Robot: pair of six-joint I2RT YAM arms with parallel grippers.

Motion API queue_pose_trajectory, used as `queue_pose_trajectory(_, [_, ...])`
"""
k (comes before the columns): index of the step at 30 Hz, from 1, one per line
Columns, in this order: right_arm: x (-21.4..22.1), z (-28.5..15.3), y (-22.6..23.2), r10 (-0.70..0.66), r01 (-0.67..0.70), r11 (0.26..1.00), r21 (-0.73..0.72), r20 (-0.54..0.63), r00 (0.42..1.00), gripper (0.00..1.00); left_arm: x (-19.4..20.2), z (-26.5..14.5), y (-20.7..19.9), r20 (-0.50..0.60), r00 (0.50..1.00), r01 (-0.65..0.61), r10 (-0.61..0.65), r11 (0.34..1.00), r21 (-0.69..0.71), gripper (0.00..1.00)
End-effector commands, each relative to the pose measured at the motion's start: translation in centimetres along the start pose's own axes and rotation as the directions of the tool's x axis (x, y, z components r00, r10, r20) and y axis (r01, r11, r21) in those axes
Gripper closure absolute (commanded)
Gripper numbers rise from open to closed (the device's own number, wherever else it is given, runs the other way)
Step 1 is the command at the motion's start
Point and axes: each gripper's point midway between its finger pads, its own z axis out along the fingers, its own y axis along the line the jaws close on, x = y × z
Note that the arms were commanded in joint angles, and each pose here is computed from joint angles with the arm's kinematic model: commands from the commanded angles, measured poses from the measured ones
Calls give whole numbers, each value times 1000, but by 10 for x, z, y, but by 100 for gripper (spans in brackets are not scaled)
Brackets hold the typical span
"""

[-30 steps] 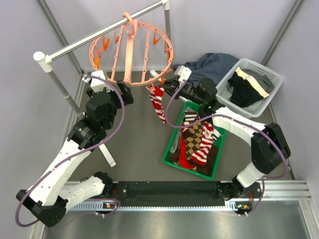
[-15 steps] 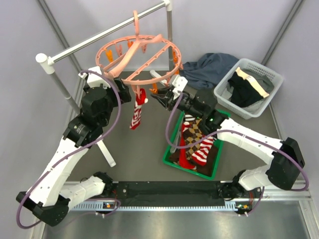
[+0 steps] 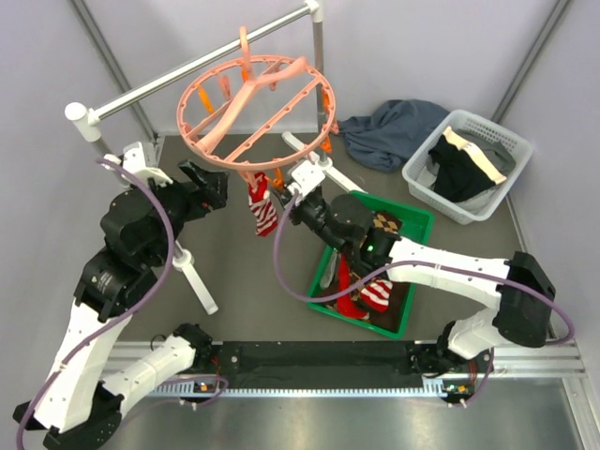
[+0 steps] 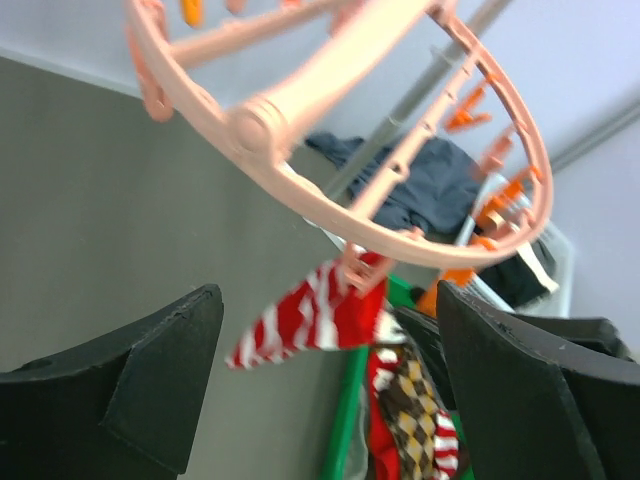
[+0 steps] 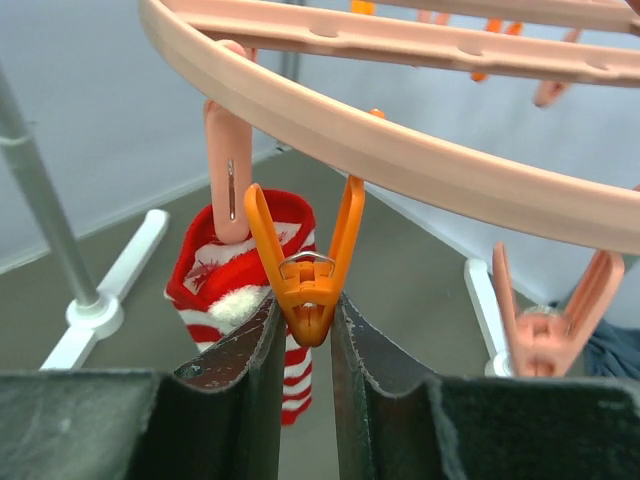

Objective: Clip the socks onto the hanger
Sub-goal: Open the clamp at the hanger.

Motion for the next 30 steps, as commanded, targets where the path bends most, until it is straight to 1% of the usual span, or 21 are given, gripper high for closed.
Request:
queue_pose_trajectory(1, [-27,6,-17,5,-15,977,213,48,999,95,17,4,-25,-100,993,79,-69,992,102,10])
queue_pose_trajectory(3, [-26,8,-14,6,-15,970,242,40,999,94,24,9,-40,-138,985,121,-100,980,155,12])
queue_pose_trajectory(6, [-24,9,-11,22,-29,962,273,29,999,92,29,14,-55,-163,976,177,-143,960,215,17])
queue_pose_trajectory(13, [-19,13,0,34,-39,960,279,21,999,92,37,29,-62,-170,968,219,-182,948,232,29])
queue_pose_trajectory(14, [-19,13,1,33,-37,960,276,21,999,92,38,31,-62,-173,968,220,-183,948,231,34])
queue_pose_trajectory(17, [-17,15,3,24,-27,960,280,16,1000,92,41,34,-66,-179,966,228,-187,943,244,42])
queue_pose_trajectory(21, [-14,17,7,19,-21,961,276,9,1000,92,41,37,-69,-172,964,244,-204,937,251,49])
queue_pose_trajectory(25, [-10,19,11,18,-19,962,273,5,1000,92,45,39,-75,-192,960,250,-204,931,265,50])
queue_pose_trajectory(27, [-10,20,14,19,-19,963,268,5,1000,92,48,42,-72,-187,962,242,-199,939,245,52])
queue_pose_trajectory(28, [-10,20,15,19,-20,963,267,7,1000,92,49,43,-70,-184,963,237,-196,942,238,56])
queue_pose_trajectory(30, [-11,20,15,25,-27,964,265,11,1000,92,53,45,-65,-185,965,224,-186,951,212,61])
